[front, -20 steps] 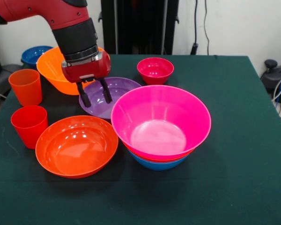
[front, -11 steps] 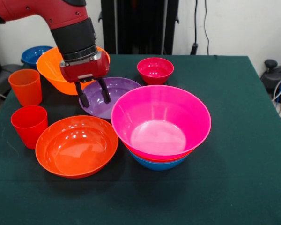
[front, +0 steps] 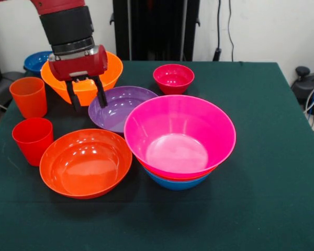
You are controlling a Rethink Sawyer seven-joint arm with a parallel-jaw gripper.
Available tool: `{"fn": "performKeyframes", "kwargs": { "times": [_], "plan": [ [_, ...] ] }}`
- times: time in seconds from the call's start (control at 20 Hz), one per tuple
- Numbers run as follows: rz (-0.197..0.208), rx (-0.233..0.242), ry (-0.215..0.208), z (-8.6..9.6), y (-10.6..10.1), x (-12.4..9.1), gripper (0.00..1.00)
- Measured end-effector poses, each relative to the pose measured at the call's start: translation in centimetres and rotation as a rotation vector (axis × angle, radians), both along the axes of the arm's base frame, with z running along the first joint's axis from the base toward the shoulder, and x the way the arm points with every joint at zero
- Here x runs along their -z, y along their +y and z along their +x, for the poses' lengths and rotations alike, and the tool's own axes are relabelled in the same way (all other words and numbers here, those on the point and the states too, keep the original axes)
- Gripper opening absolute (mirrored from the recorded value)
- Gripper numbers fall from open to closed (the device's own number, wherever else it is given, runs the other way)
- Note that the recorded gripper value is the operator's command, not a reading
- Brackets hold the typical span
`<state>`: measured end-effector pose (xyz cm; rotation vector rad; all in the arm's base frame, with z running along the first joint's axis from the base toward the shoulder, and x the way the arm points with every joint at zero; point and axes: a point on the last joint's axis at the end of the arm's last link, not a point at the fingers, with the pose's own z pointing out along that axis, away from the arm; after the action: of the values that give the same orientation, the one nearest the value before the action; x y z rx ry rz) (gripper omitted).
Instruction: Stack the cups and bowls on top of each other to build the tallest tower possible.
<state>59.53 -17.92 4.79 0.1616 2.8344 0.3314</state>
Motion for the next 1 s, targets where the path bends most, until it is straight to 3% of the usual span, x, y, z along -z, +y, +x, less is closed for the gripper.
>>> {"fn": "performKeyframes", "kwargs": {
  "times": [0.3,1.0],
  "plan": [
    [-0.013,0.001,-0.008,0.3,-0.6,-0.5,1.0],
    [0.044,0.004,0.013,-0.2,0.9,1.5,1.0]
  ]
}}
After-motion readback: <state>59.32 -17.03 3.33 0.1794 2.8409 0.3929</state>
